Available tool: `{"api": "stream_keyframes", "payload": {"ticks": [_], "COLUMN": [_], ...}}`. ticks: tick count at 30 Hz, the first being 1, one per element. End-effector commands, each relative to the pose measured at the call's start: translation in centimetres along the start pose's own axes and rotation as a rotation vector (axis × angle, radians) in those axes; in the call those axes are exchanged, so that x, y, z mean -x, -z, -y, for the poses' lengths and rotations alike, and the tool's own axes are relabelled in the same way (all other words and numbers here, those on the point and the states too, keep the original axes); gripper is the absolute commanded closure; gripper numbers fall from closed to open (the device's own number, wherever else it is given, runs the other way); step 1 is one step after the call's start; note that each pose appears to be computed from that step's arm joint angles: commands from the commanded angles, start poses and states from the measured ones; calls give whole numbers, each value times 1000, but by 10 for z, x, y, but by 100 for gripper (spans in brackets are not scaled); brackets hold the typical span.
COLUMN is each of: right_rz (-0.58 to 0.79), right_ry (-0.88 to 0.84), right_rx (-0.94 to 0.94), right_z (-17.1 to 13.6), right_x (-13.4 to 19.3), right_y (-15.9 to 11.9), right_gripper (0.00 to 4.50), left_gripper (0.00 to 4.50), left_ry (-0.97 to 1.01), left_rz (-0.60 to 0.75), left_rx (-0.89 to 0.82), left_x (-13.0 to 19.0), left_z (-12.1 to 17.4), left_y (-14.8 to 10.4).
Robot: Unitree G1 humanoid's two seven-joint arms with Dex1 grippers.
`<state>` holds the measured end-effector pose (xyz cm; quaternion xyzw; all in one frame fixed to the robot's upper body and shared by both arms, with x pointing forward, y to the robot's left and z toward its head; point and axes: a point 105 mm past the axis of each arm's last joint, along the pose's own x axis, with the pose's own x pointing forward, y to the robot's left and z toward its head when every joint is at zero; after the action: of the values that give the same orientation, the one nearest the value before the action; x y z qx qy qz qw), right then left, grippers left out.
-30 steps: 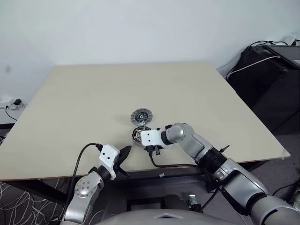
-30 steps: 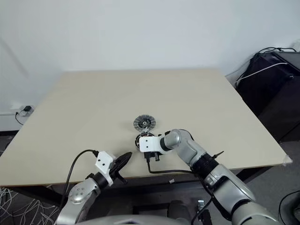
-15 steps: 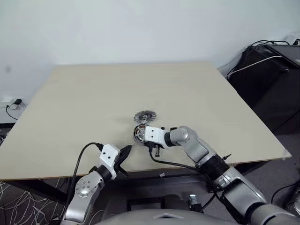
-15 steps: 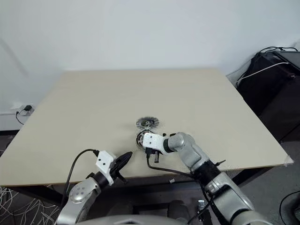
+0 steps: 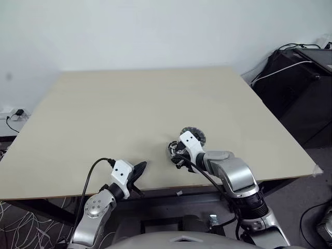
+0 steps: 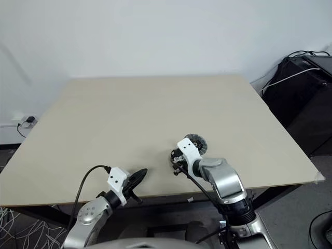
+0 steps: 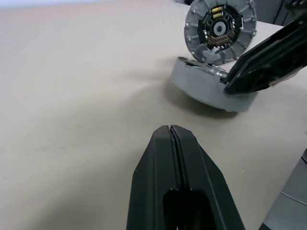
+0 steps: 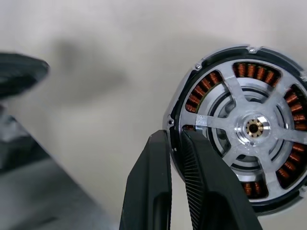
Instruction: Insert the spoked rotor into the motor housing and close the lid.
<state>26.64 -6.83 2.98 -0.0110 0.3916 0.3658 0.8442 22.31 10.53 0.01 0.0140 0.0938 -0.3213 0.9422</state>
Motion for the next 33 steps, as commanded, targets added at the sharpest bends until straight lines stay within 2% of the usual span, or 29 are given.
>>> {"api": "stream_keyframes", "payload": {"ticks": [1,11,14,18,21,25,29,33], "right_rz": [75,73,77,140,193,232,187,114], "right_ry": [12,69,61,-17,-61,-46,-38,-92], "right_rx": [-9,-37,-50,-35,18,260,521,624], "right_z": [-6,-12,-19,-43,-53,-51,-41,-37], "right_x": [4,-34,-44,-47,-42,-30,-19,-8], "right_y": [-21,-26,-29,-48,-61,-62,-40,-15], "right_gripper": [438,438,341,218,218,218,218,218], "left_gripper": [450,450,450,450,450,450,450,450], "left_ry": [13,9,5,1,0,1,1,3], "left_rz": [19,5,-1,-9,-11,-13,-14,-18], "left_rx": [-16,-8,-7,-5,-5,-6,-5,-4], "left_x": [-3,-2,-2,-1,-1,-1,0,1], "left_z": [0,2,2,1,0,0,1,1], "left_y": [-7,-4,-3,-1,-1,-1,-1,0]}}
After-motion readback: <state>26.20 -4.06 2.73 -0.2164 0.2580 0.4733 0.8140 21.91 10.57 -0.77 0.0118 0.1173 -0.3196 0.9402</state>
